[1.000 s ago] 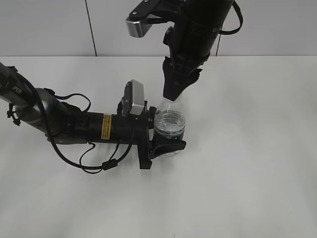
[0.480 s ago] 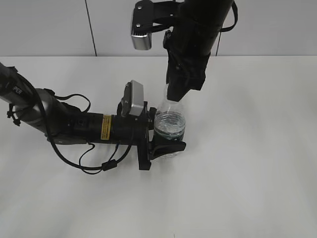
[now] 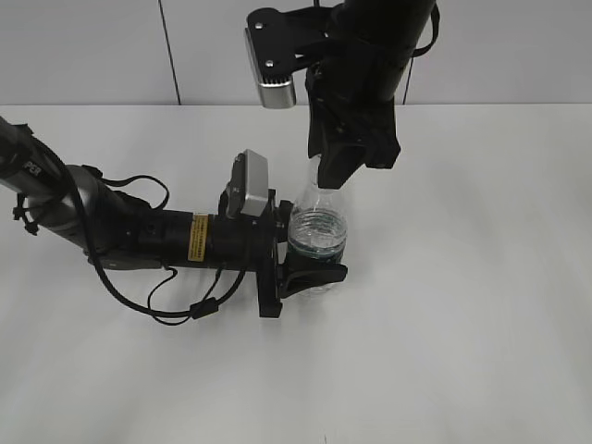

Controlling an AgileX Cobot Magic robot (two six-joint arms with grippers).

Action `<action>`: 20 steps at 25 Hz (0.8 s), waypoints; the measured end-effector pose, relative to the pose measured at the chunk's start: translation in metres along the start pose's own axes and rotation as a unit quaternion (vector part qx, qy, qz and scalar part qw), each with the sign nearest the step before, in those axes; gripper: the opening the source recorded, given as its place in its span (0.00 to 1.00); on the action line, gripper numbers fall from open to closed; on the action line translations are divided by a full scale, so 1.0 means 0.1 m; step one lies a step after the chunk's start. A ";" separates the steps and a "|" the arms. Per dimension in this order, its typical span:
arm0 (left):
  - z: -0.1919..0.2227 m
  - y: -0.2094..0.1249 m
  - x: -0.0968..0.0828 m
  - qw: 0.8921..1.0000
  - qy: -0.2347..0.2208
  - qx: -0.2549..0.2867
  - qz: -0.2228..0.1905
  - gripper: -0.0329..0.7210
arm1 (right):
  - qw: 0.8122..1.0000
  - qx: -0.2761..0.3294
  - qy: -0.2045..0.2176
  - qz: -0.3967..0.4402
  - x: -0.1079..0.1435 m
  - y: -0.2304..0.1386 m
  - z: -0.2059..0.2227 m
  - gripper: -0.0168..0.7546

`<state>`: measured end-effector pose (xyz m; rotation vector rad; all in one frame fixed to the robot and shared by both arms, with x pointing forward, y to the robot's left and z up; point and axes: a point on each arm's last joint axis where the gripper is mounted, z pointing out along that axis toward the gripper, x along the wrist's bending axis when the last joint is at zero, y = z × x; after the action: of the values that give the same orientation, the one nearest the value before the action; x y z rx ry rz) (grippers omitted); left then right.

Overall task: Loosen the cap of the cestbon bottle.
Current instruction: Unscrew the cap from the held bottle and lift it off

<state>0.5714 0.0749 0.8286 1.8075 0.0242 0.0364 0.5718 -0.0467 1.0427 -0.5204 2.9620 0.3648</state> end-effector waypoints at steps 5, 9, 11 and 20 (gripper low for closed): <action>0.00 0.00 0.00 1.000 0.000 0.000 0.000 0.59 | 1.000 0.000 0.000 0.003 0.00 0.00 0.00 0.41; 0.00 0.00 0.00 1.000 -0.001 0.000 0.000 0.59 | 1.000 0.000 0.000 0.009 0.00 0.00 0.00 0.41; 0.00 0.00 0.00 1.000 -0.002 0.000 0.000 0.59 | 1.000 0.001 0.000 0.010 0.00 0.00 0.00 0.43; 0.00 0.00 -0.01 1.000 -0.004 -0.001 -0.001 0.59 | 1.000 0.008 -0.001 0.010 0.00 -0.02 0.00 0.46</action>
<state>0.5707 0.0748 0.8288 1.8057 0.0202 0.0272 0.5723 -0.0482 1.0428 -0.4899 2.9679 0.3414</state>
